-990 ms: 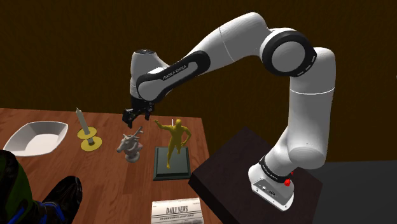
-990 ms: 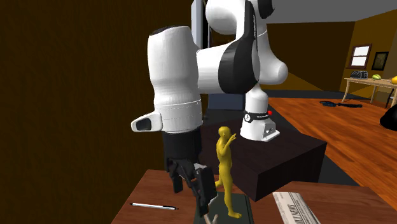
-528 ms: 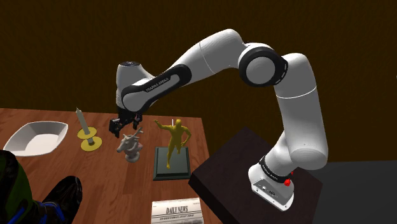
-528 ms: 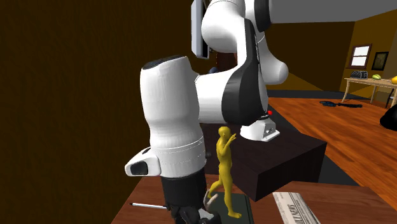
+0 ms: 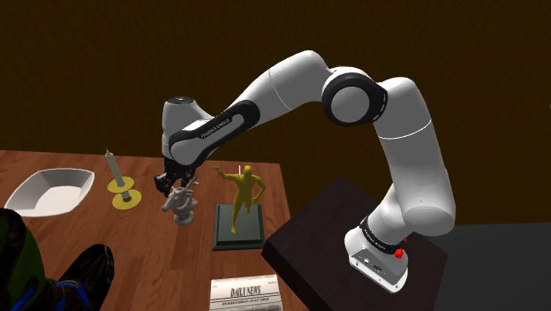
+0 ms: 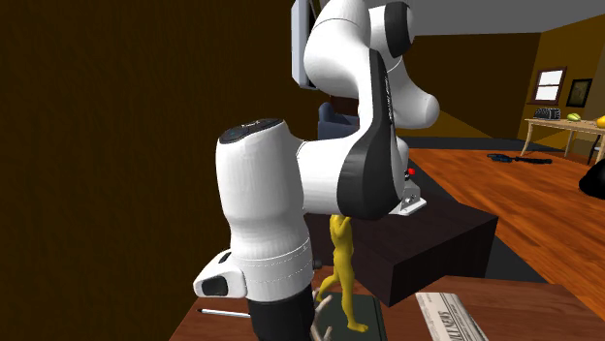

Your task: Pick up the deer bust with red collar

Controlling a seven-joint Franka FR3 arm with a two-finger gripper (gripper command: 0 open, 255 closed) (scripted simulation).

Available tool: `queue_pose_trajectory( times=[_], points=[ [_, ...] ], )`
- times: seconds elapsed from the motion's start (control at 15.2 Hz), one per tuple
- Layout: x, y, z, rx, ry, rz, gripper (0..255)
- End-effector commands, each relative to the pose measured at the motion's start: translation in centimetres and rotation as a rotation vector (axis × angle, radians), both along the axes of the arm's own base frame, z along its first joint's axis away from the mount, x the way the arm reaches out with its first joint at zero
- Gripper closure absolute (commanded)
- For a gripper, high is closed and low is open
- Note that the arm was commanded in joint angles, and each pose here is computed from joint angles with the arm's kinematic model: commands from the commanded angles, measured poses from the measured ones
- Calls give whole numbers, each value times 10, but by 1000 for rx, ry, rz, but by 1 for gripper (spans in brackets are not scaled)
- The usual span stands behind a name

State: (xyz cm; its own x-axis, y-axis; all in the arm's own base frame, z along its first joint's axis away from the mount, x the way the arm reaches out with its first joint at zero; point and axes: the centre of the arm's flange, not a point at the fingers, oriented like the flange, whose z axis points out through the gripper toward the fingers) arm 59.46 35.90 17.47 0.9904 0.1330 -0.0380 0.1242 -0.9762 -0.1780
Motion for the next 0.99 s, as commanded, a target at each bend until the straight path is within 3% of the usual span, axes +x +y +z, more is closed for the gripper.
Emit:
queue_pose_trajectory(
  times=[0.0,0.53,0.92],
  points=[
    [0,0,-1,0,0,0,255],
    [1,0,-1,0,0,0,255],
    [1,0,31,0,0,0,255]
  ],
)
